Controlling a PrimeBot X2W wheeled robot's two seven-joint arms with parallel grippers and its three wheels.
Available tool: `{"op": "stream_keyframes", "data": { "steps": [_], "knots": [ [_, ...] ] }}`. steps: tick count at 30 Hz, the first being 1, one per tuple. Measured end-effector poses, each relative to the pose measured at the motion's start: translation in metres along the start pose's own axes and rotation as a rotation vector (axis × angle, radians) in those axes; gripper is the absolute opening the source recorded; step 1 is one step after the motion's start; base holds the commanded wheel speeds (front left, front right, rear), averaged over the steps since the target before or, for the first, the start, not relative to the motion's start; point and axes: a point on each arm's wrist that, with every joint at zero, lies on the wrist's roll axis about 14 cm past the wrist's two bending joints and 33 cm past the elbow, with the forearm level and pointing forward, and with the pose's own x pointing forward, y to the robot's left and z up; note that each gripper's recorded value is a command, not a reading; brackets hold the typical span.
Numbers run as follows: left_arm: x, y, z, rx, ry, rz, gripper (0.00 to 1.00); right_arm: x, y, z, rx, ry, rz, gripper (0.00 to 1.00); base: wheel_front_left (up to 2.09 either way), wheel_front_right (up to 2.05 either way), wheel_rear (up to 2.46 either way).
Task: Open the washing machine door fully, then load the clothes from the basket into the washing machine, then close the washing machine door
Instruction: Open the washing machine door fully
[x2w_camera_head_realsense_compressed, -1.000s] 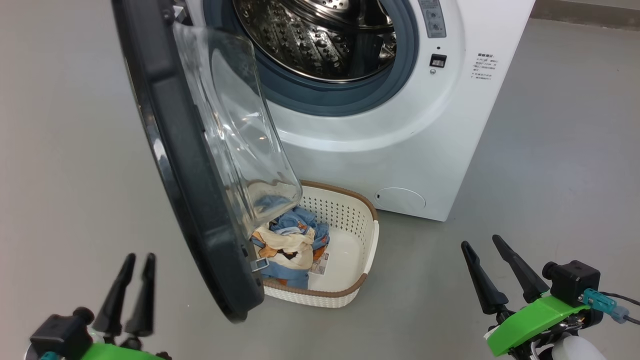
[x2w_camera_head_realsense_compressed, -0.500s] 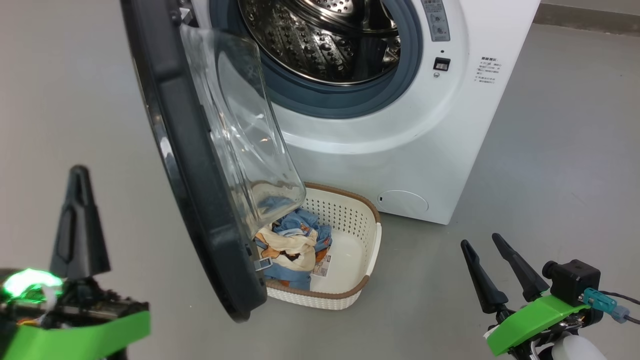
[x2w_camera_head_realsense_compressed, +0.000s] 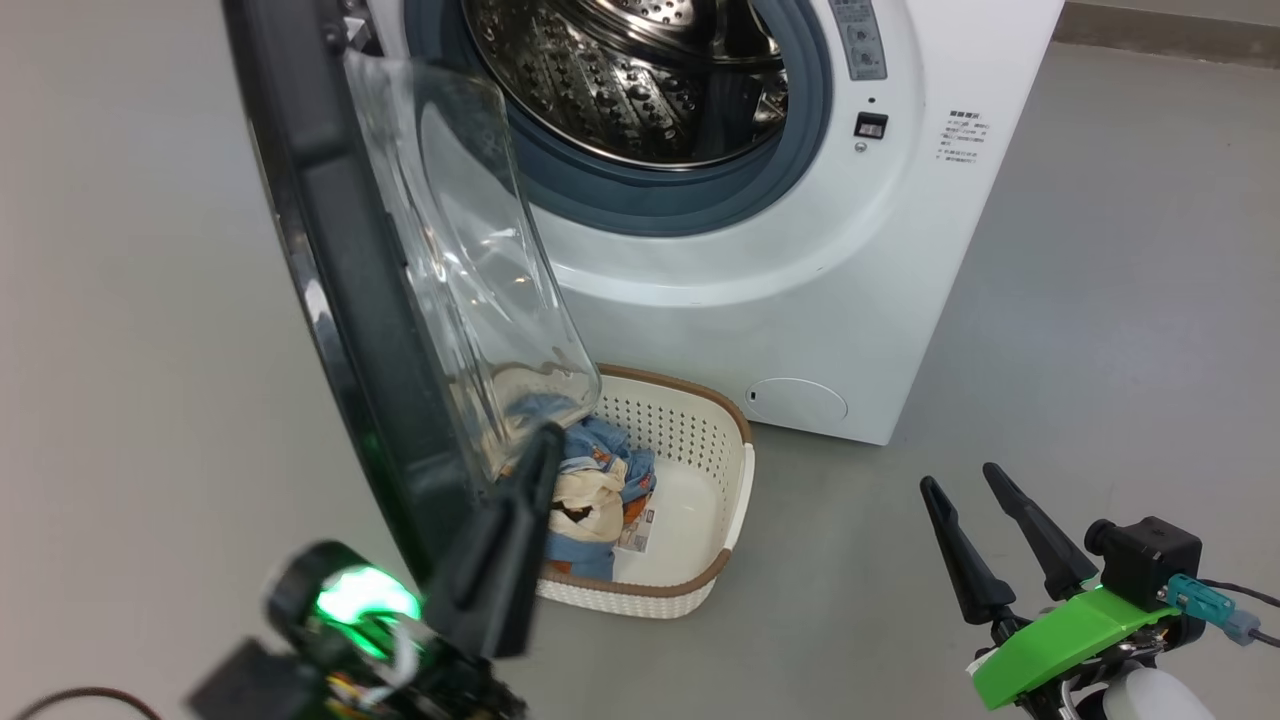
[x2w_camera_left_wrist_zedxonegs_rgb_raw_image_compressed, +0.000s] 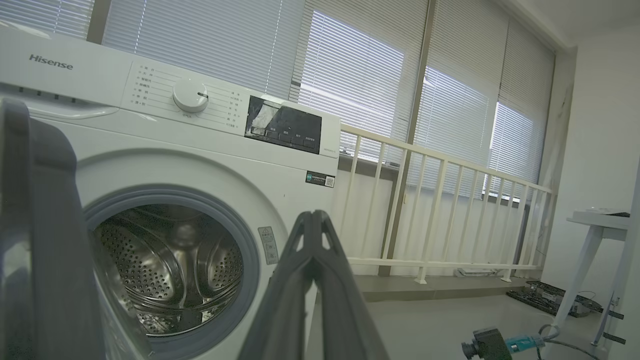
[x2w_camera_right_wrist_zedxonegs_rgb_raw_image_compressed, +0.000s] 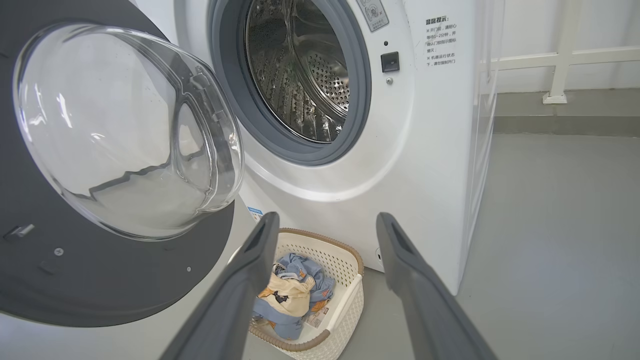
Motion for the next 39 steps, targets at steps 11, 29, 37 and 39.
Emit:
{"op": "stream_keyframes", "data": {
  "steps": [11, 29, 37, 39],
  "knots": [
    [-0.037, 0.014, -0.098, -0.093, 0.309, 0.080, 0.00, -0.003, -0.001, -0.001, 0.000, 0.001, -0.004, 1.00, 0.00, 0.00, 0.00],
    [-0.067, 0.069, -0.133, -0.084, 0.412, 0.275, 0.00, 0.001, 0.007, -0.004, 0.004, 0.008, 0.022, 1.00, 0.00, 0.00, 0.00],
    [-0.072, 0.087, -0.127, -0.053, 0.403, 0.324, 0.00, 0.004, 0.010, -0.005, 0.007, 0.010, 0.034, 1.00, 0.00, 0.00, 0.00],
    [-0.073, 0.095, -0.123, -0.037, 0.391, 0.350, 0.00, 0.005, 0.011, -0.006, 0.008, 0.011, 0.038, 1.00, 0.00, 0.00, 0.00]
  ]
}}
